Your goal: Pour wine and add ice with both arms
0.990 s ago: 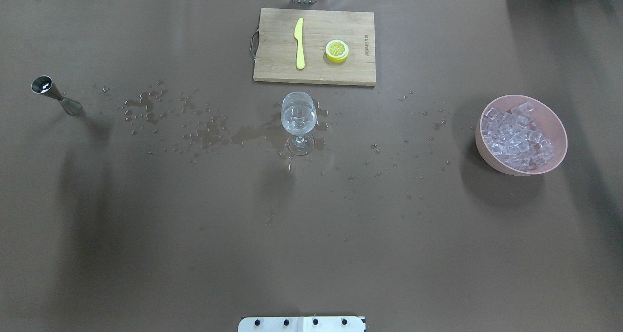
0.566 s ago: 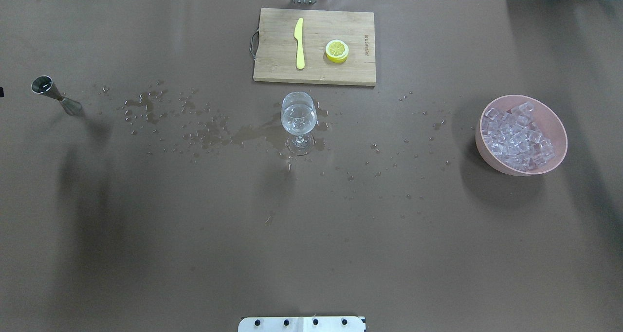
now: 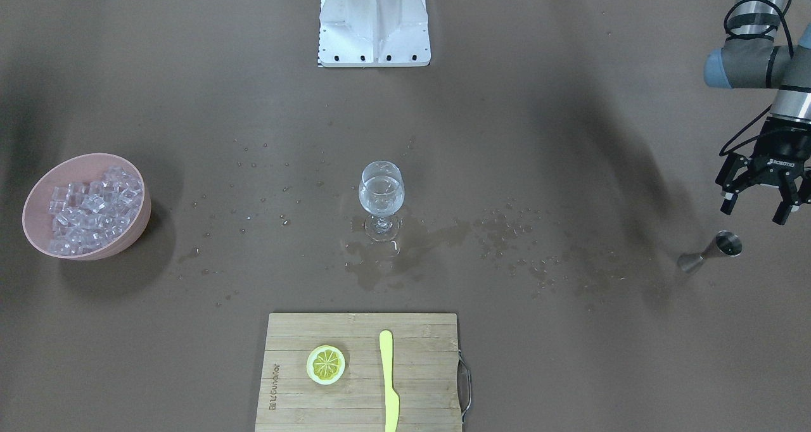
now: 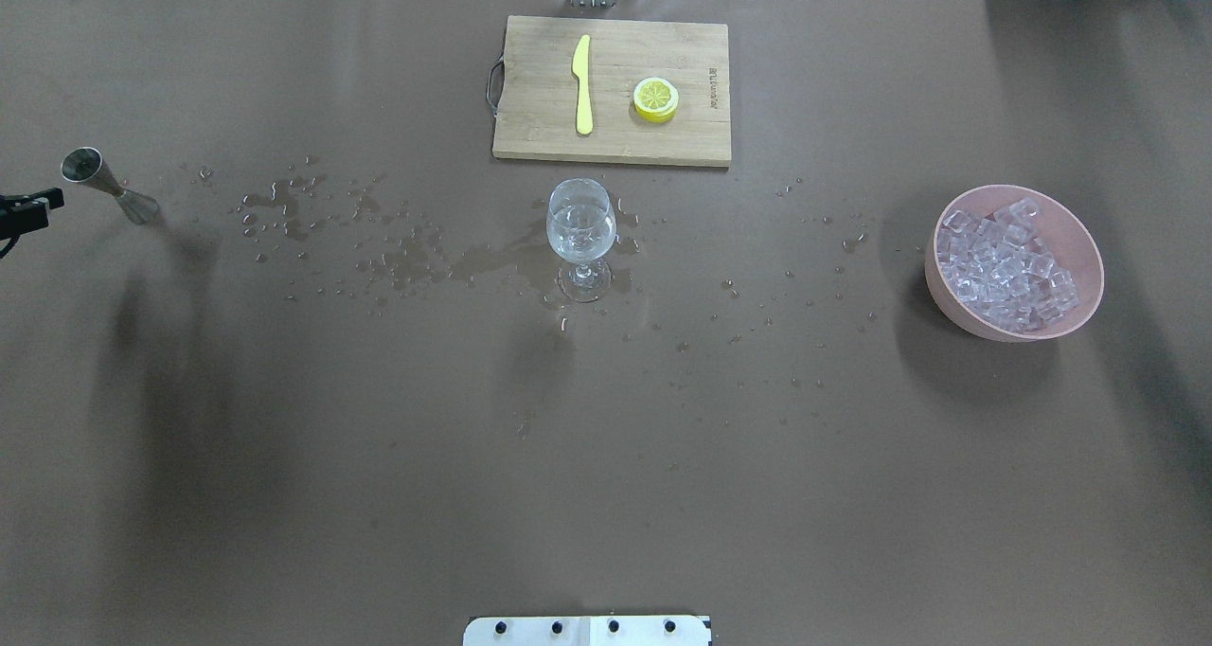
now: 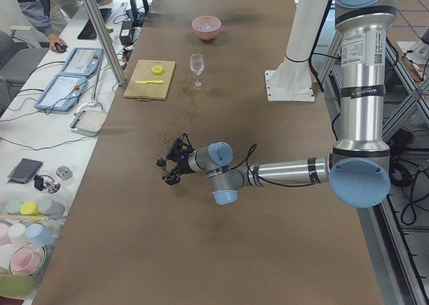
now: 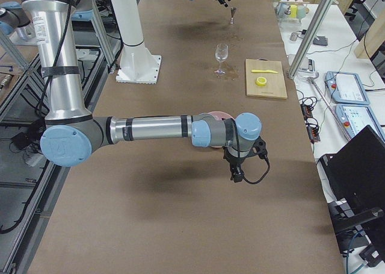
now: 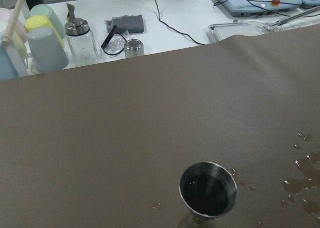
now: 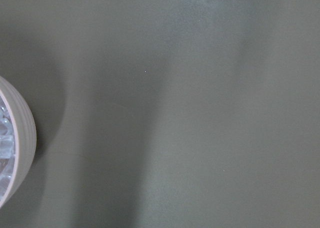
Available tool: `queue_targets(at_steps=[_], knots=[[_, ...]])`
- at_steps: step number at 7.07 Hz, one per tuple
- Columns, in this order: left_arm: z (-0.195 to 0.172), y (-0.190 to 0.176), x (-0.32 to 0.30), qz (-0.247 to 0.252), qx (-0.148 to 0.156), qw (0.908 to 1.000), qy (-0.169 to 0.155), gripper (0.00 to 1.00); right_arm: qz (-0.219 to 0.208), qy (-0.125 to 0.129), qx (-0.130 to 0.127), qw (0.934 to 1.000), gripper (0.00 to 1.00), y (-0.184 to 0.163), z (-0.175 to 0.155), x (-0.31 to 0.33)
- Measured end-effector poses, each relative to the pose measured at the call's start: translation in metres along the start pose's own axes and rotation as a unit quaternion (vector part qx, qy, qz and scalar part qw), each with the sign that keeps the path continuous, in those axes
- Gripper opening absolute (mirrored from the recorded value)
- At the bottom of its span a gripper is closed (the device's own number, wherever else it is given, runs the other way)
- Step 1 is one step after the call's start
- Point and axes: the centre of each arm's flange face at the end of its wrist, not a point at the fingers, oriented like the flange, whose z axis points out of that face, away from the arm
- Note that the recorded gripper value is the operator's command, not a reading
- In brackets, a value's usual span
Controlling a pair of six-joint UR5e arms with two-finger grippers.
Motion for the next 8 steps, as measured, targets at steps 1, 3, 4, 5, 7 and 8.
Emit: queue_targets(at_steps=[1,3,4,5,7,8], knots=[[0.009,0.016,0.007,-0.003,0.014,0.9998,-0.012,0.95,-0.002,0.0,-0.001,1.0,1.0,-0.002,0.002,-0.003],[0.023,0.034,0.027,-0.027,0.042,0.9983,-0.03,0.95,-0.006,-0.001,-0.002,1.0,1.0,-0.005,0.003,-0.007],[0.032,0.033,0.036,-0.039,0.06,0.9966,-0.04,0.95,-0.008,-0.001,-0.001,1.0,1.0,-0.007,0.002,-0.008],[0.045,0.028,0.046,-0.046,0.08,0.9946,-0.047,0.95,-0.008,-0.001,-0.001,1.0,1.0,-0.007,0.002,-0.009],[0.062,0.026,0.058,-0.052,0.104,0.9917,-0.055,0.95,-0.009,-0.001,-0.002,1.0,1.0,-0.008,0.004,-0.01],[0.068,0.033,0.062,-0.052,0.112,0.9907,-0.057,0.95,-0.01,-0.001,-0.003,0.9999,1.0,-0.008,0.005,-0.011]])
